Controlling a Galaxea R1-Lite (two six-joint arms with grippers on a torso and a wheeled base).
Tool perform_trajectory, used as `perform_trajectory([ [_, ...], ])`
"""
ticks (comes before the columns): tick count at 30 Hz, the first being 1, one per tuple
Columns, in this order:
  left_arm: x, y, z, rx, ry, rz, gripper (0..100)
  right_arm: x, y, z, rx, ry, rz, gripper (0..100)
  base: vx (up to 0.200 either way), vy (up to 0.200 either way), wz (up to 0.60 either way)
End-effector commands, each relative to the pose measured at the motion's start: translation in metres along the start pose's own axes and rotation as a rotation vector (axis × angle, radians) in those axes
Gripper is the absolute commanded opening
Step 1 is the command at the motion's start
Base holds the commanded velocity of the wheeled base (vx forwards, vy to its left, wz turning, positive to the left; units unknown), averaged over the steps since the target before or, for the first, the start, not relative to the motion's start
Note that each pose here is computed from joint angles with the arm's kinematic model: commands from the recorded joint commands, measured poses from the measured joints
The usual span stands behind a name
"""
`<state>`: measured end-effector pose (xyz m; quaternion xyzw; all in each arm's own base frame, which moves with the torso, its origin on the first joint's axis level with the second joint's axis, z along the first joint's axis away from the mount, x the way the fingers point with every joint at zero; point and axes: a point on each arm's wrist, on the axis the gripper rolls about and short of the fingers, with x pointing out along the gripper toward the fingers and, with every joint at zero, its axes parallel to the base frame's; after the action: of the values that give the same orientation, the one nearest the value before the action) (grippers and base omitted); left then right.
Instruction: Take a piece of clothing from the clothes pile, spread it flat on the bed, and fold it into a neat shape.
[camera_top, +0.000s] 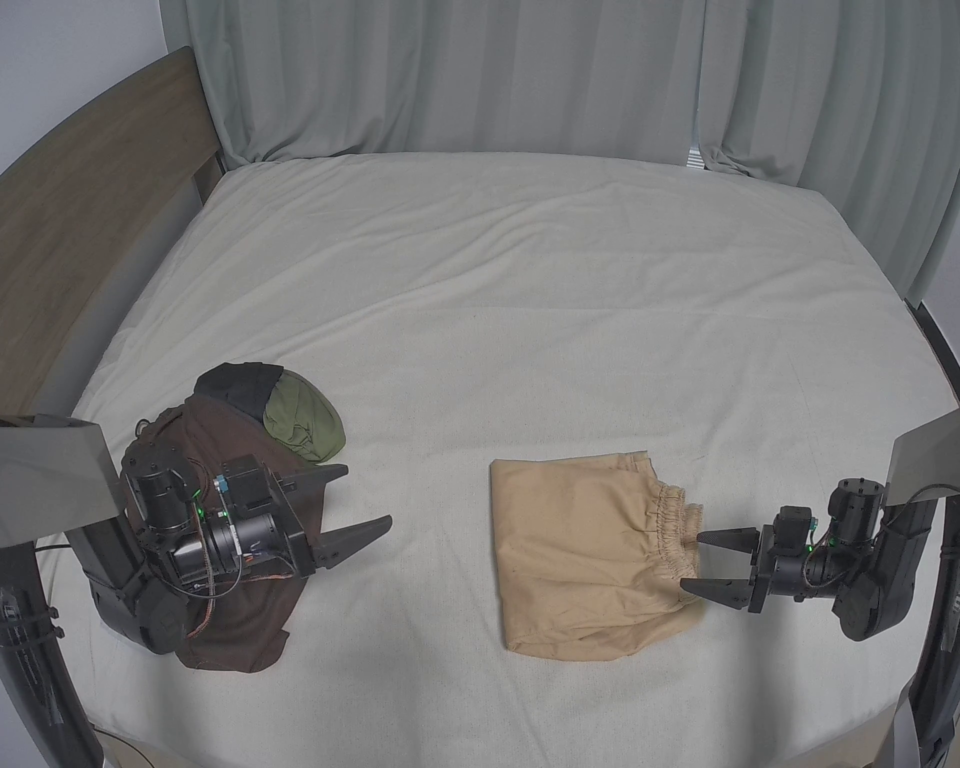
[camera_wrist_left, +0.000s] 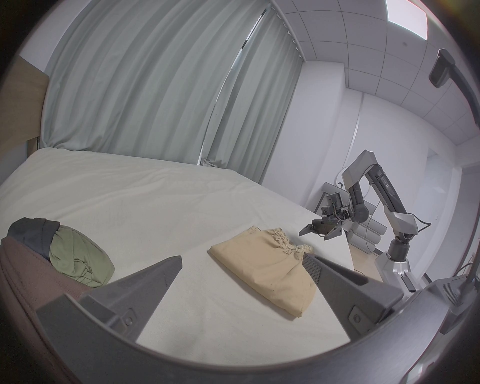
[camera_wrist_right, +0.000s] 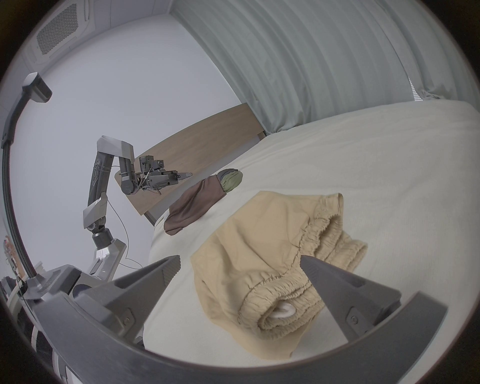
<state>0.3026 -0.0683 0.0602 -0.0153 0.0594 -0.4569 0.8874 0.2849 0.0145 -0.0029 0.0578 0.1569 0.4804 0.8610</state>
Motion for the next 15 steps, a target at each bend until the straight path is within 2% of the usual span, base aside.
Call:
perform_trajectory([
  [1, 0.001, 0.001, -0.004, -0.008, 0.010, -0.001, 100, 0.000, -0.004, -0.009, 0.033, 0.016, -0.006, 100, 0.000, 0.000, 0.00],
  [15, 0.003, 0.002, -0.010, -0.015, 0.022, -0.001, 100, -0.002, -0.015, -0.034, 0.114, 0.055, -0.063, 100, 0.000, 0.000, 0.00],
])
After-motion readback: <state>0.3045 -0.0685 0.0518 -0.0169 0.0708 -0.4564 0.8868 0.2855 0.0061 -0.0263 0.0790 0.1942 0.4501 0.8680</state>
